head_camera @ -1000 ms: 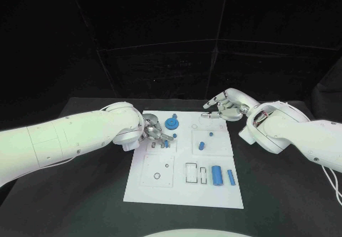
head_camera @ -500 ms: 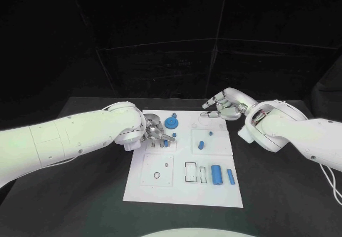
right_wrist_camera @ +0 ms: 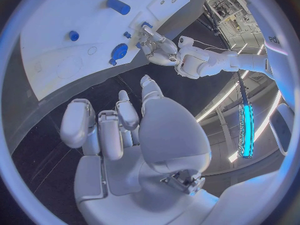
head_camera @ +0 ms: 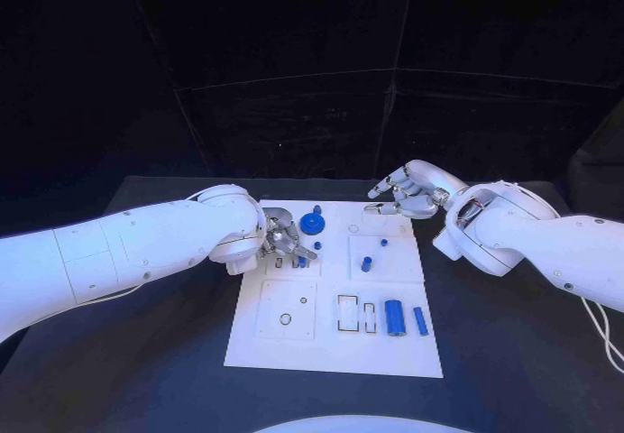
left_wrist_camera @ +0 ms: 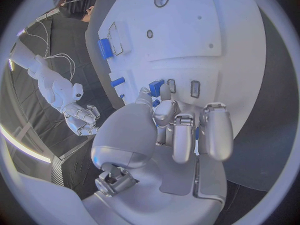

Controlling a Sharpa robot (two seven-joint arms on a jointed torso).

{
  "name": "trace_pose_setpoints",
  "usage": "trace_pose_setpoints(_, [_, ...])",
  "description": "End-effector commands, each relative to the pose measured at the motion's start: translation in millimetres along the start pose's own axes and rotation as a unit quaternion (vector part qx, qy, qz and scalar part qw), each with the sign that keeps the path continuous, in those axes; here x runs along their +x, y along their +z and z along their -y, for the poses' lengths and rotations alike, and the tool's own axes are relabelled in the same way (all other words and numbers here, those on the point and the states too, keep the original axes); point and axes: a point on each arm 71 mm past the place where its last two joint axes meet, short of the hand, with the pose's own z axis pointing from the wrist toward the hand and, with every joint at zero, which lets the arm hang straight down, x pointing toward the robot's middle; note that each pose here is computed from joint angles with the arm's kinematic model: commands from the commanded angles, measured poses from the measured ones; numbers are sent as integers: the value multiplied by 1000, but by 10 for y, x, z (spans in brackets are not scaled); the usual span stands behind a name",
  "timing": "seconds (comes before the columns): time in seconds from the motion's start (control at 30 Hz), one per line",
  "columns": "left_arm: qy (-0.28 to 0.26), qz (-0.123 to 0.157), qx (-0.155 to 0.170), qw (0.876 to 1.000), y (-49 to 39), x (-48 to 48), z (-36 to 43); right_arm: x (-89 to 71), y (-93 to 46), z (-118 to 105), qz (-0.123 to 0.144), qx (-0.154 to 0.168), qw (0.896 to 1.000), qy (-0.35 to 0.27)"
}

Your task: Assemble the parts on the task board

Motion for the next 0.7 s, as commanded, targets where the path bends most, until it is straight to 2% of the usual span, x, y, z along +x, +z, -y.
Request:
trace_pose_setpoints(0.03, [8, -6, 0, 1000, -2, 5, 11, -3, 6, -13, -3, -1, 1000, -6])
trace_pose_setpoints(0.4, [8, -6, 4, 1000, -5, 11, 29, 4, 14, -17, -4, -1, 1000, -6])
trace_pose_setpoints(0.7, [2, -3, 19, 1000, -74, 20, -2, 5, 15, -13, -5, -1, 1000, -6])
